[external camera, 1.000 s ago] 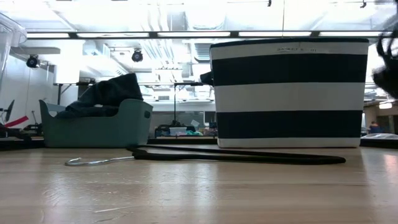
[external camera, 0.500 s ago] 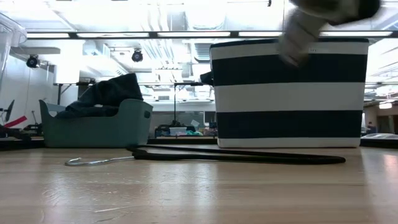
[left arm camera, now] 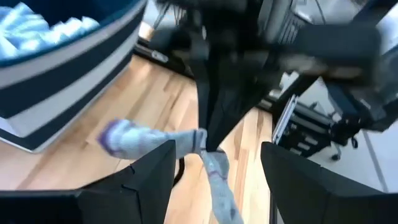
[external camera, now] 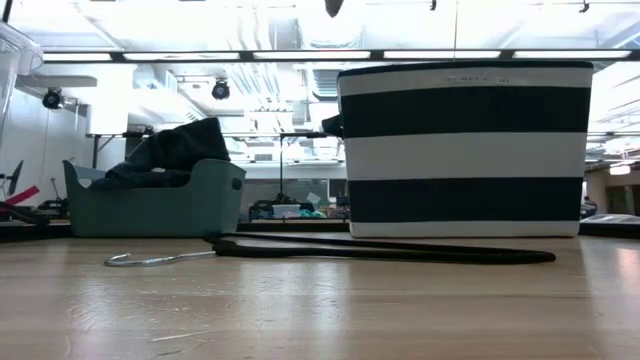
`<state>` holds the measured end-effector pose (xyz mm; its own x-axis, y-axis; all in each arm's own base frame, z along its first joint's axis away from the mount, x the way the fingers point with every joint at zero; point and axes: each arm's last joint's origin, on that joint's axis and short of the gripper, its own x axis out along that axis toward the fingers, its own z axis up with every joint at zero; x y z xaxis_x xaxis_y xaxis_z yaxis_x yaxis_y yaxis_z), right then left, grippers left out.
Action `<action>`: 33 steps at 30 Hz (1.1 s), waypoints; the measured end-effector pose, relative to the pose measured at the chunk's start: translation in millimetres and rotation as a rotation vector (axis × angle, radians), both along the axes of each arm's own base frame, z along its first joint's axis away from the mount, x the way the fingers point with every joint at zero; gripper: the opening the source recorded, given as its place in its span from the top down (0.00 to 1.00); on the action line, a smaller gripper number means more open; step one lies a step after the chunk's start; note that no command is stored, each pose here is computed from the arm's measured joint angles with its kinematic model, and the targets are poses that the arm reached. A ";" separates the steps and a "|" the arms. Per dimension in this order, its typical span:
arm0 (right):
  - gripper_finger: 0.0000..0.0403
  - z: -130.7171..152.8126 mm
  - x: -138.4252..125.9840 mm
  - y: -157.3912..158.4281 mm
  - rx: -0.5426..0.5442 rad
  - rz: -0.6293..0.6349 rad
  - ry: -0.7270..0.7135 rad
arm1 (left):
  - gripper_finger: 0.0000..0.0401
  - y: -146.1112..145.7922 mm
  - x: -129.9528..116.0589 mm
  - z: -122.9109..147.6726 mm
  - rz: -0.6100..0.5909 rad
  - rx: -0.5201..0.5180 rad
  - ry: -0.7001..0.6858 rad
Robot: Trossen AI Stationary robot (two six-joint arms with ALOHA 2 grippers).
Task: Pick & Place Cloths
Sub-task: Put the gray sock into the transparent bin
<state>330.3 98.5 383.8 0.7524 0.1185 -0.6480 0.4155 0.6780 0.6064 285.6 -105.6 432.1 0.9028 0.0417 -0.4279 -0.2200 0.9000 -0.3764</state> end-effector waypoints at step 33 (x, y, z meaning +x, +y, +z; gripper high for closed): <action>0.96 38.0 17.5 7.8 -0.028 0.203 -0.060 | 0.97 -9.1 3.7 -13.3 -0.259 0.018 0.141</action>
<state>347.8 106.3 421.9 0.7524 0.2538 -0.6078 0.2324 0.7611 0.6055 289.3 -114.6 418.9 0.8163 -0.1735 -0.5510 -0.0315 0.9391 -0.3423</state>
